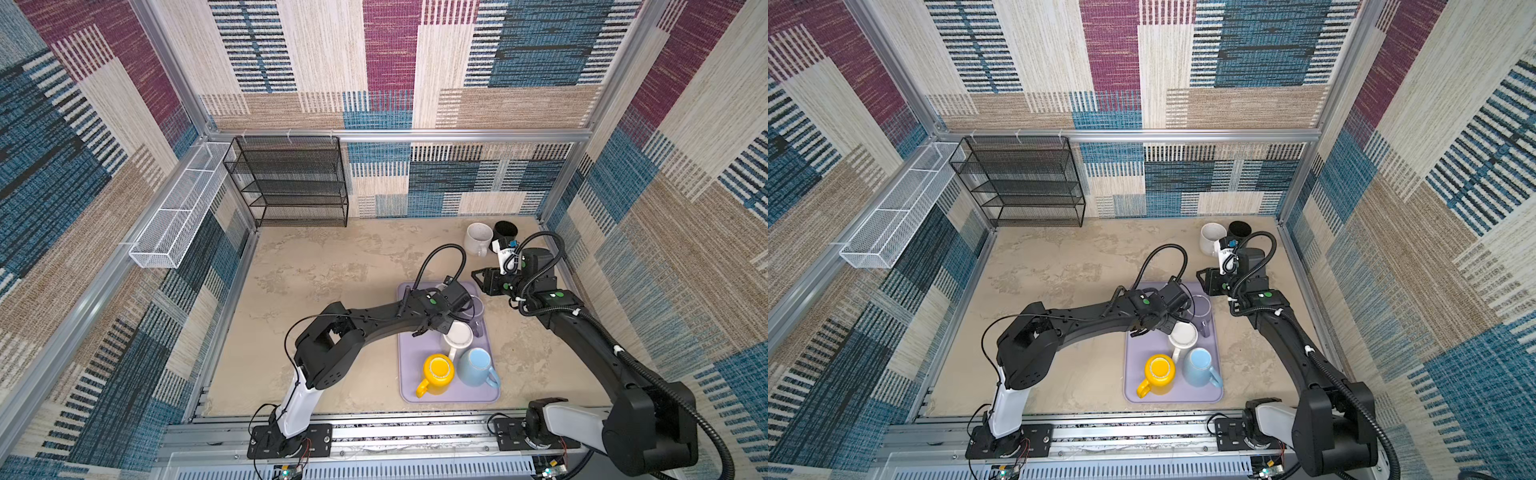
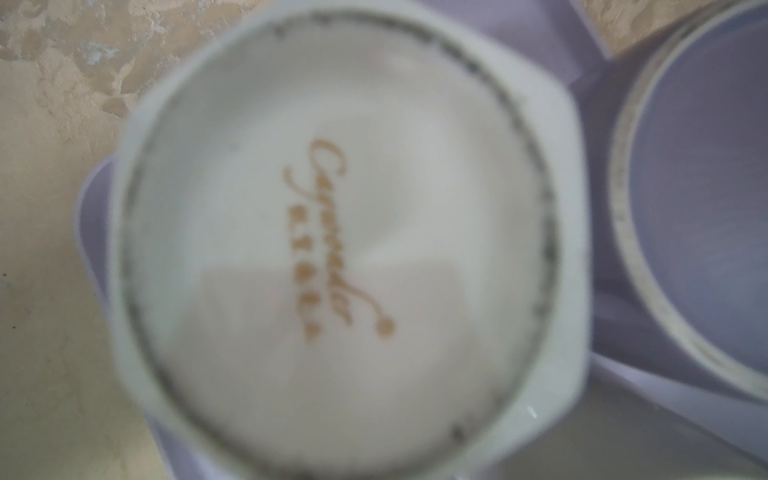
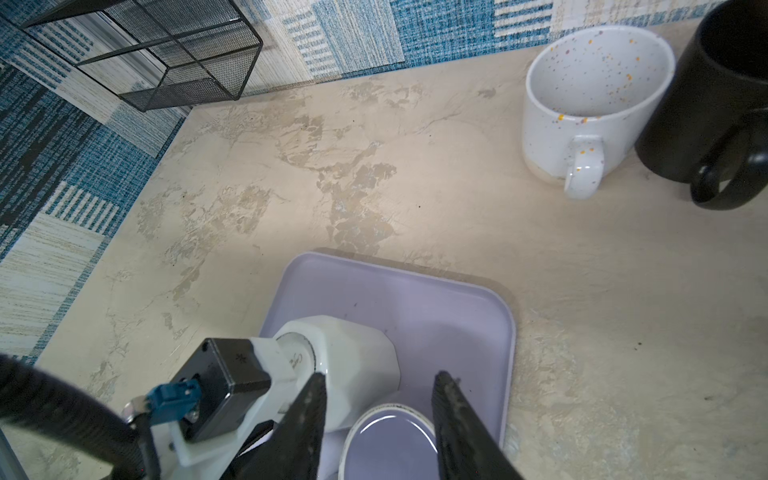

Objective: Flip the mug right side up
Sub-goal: 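Lower the left gripper and close it on the white hexagonal mug, then lift and tilt the white mug with the left gripper while the right gripper approaches, then hold the white mug sideways with the left gripper while the right gripper approaches its handle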

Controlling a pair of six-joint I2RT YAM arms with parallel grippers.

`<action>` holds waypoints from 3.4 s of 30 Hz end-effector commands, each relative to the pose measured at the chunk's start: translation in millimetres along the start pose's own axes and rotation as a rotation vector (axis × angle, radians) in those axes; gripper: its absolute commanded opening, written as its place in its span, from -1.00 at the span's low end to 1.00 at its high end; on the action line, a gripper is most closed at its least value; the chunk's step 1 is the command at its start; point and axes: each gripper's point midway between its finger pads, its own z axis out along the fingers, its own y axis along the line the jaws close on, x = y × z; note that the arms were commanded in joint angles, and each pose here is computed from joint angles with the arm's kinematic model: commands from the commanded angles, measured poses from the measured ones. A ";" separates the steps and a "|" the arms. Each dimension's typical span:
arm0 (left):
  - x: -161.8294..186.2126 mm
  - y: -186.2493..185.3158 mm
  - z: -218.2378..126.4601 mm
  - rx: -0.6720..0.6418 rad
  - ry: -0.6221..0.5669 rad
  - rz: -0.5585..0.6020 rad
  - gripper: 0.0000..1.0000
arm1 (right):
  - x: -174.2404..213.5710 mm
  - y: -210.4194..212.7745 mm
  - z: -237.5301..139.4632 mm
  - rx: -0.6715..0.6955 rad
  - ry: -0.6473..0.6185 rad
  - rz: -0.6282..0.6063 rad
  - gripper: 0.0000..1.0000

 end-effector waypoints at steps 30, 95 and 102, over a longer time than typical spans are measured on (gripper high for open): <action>11.6 57.0 -19.7 -0.043 -0.045 -0.123 -1.00 | 1.0 1.9 -2.1 -0.010 -0.016 0.004 -0.11; -27.3 115.5 -177.8 0.739 -0.685 -0.581 -1.00 | 56.1 160.5 -5.7 -0.574 -0.012 0.120 -0.09; -33.9 111.4 -187.3 0.796 -0.731 -0.573 -1.00 | 55.9 171.4 -6.4 -0.619 -0.018 0.129 -0.06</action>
